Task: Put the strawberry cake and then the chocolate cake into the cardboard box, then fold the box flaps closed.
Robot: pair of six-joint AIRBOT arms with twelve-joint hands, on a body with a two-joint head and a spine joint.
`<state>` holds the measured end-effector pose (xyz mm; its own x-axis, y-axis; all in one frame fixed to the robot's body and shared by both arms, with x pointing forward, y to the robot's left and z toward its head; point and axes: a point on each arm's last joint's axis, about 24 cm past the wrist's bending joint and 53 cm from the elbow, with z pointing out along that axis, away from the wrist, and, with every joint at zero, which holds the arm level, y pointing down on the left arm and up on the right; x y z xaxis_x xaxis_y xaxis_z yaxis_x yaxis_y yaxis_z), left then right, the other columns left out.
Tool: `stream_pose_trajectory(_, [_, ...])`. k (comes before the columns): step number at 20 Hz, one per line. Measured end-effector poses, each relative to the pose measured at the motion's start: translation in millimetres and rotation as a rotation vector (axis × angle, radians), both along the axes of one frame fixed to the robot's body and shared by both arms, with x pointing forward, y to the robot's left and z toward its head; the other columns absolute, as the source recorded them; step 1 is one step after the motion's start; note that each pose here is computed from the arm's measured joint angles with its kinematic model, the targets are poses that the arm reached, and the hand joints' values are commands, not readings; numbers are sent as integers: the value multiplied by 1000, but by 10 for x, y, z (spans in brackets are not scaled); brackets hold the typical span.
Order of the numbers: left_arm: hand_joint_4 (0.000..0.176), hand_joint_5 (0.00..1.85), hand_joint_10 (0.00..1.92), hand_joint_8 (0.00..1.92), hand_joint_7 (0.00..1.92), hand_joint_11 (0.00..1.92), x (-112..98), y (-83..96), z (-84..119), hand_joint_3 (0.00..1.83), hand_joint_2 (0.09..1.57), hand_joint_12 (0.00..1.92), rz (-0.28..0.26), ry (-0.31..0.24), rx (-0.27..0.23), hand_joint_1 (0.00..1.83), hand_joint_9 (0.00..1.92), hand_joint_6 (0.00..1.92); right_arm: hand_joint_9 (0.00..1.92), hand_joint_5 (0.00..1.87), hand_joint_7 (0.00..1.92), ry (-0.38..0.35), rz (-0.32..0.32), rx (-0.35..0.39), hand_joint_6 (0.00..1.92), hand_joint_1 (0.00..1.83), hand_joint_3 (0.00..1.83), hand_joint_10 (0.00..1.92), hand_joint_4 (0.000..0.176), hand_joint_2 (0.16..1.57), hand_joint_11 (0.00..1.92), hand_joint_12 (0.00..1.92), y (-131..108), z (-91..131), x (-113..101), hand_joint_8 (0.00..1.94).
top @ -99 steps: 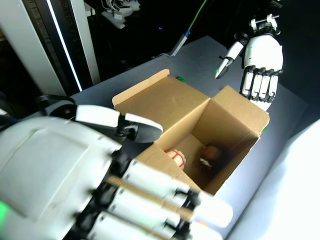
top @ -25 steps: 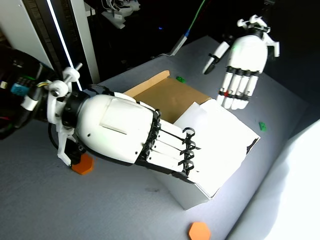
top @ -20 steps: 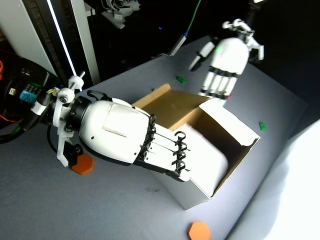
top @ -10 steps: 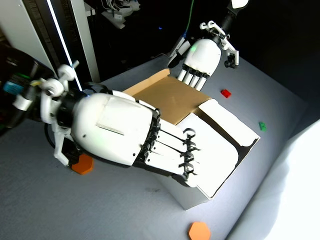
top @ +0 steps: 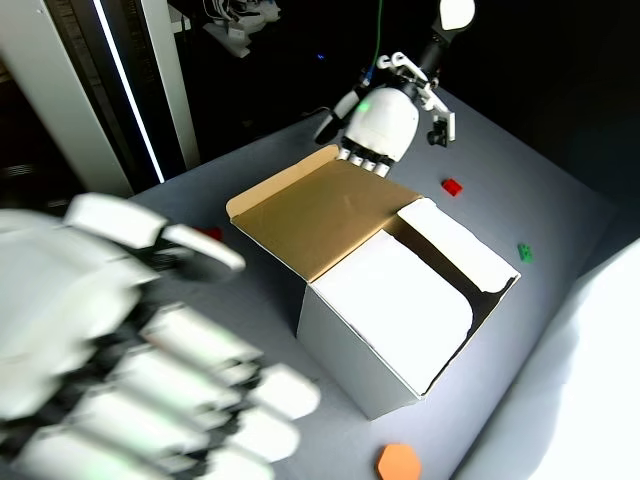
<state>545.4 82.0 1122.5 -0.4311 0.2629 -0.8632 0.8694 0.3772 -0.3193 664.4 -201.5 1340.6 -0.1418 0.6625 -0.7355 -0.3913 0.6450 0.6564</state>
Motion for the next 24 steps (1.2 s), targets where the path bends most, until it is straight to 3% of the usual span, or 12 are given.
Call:
stream_pose_trajectory(3, [6,163,5,4,205,0,31,-48,173,3,1201,704,-4,-29,-34,0,222,6,154,87,137,19,18,15,3,2,1,4,0,1203,0,594,73,-32,3,5])
stream_pose_trajectory(6, [14,167,3,1,203,0,242,41,538,0,1187,691,44,-48,-96,0,223,4,146,78,118,38,50,-3,2,0,1,1,0,1205,0,565,199,-97,-44,0])
stream_pose_trajectory(8, [9,169,2,1,196,0,307,60,741,2,1201,671,52,-55,-131,0,223,3,156,87,142,36,47,-1,4,0,0,6,0,1202,0,608,187,-92,-42,5])
stream_pose_trajectory(11, [13,183,3,3,204,0,381,72,1085,5,1210,683,40,-107,-175,0,230,6,145,79,138,37,47,-1,0,0,3,1,0,1209,0,616,188,-93,-42,1])
stream_pose_trajectory(12, [7,171,3,4,209,0,429,89,1265,2,1204,687,46,-124,-212,0,232,0,142,87,137,38,49,-2,4,0,0,0,0,1199,0,618,192,-98,-43,1])
stream_pose_trajectory(15, [8,175,1,3,202,0,625,142,1526,0,1202,677,60,-179,-248,0,231,1,146,88,130,40,55,-4,4,0,0,6,0,1197,0,636,219,-104,-58,2])
stream_pose_trajectory(18, [19,177,2,2,198,0,860,105,1589,1,1202,705,77,-193,-259,0,222,3,153,82,139,41,65,-11,1,0,0,7,0,1199,0,681,263,-113,-79,1])
stream_pose_trajectory(24, [15,170,0,2,178,0,1433,-10,1521,1,1206,707,118,-209,-228,0,191,3,152,76,131,35,76,-37,4,0,4,5,0,1208,0,649,326,-129,-106,4])
